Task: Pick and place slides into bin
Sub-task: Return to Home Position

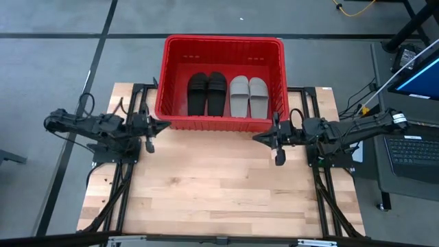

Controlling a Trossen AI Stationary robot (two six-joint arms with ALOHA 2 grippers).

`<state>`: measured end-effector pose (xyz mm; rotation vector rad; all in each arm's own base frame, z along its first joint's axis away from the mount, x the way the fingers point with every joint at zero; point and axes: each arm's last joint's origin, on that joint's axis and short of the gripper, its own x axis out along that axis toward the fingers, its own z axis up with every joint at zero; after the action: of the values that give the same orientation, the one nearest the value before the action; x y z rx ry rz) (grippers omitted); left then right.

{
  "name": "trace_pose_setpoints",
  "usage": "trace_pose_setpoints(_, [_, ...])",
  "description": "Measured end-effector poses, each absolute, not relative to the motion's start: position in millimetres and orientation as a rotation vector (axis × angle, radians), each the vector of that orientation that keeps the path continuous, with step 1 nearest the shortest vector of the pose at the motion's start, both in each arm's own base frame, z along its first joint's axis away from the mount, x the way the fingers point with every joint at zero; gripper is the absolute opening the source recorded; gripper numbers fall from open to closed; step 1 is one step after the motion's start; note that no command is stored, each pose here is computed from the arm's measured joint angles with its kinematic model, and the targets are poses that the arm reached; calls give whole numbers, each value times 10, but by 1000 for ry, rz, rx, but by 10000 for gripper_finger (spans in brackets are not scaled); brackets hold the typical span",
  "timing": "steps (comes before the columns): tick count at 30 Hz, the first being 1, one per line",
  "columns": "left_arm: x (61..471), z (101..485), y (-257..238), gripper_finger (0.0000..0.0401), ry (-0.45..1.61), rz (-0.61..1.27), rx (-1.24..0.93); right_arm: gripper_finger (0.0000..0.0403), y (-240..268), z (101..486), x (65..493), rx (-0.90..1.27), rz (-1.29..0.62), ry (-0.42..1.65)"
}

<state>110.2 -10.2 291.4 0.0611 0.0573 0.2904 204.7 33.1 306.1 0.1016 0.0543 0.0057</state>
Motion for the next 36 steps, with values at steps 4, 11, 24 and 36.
trace_pose_setpoints(4, [1017,2597,-94,2,-115,252,-4,12,367,3066,2042,111,37,50])
trace_pose_setpoints(11, [976,2178,-105,2,-198,175,-30,12,390,3075,2039,122,48,41])
trace_pose_setpoints(24, [950,1904,28,2,-96,268,-54,12,401,3093,2038,149,88,26])
trace_pose_setpoints(36, [948,1787,111,2,13,290,-78,12,400,3109,2039,134,89,10])
